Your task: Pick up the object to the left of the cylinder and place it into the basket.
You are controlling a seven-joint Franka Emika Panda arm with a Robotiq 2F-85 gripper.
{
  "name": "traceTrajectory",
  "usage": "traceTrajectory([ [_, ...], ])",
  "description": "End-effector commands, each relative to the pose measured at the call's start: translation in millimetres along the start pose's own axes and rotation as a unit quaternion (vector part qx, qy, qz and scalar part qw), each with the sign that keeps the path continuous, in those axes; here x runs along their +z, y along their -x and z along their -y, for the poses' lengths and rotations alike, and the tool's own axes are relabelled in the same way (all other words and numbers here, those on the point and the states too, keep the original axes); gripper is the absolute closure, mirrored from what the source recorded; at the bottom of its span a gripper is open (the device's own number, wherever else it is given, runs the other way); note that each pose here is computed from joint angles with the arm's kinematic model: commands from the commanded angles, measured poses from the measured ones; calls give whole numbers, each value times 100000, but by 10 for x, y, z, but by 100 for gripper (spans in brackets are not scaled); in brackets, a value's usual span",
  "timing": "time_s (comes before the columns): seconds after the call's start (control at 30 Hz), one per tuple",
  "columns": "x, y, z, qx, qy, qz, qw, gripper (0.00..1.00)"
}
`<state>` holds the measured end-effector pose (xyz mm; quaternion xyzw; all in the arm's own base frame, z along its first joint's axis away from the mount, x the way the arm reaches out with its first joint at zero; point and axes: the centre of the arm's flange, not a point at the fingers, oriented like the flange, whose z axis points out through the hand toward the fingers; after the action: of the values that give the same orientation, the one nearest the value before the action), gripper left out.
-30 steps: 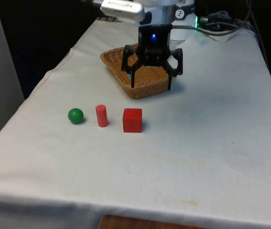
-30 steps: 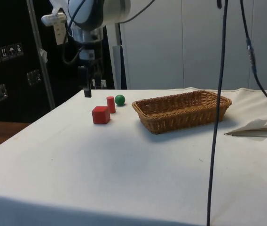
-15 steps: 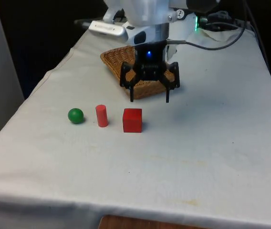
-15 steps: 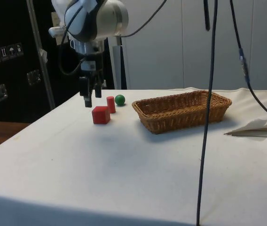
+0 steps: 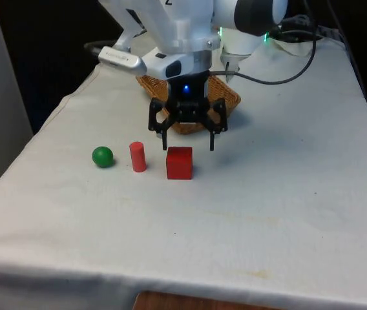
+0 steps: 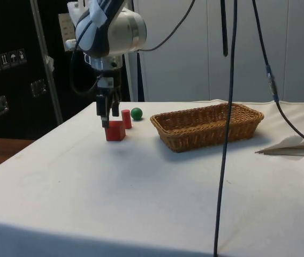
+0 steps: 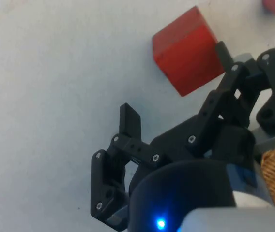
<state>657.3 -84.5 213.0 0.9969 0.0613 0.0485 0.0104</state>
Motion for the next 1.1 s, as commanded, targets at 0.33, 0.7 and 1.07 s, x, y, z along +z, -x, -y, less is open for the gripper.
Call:
traceTrajectory([
  [0.33, 224, -7, -150, -727, 180, 132, 99997, 0],
  [0.7, 426, -49, -195, -889, 547, 318, 99994, 2],
  [1.07, 476, -55, -208, -728, 635, 366, 99995, 99],
])
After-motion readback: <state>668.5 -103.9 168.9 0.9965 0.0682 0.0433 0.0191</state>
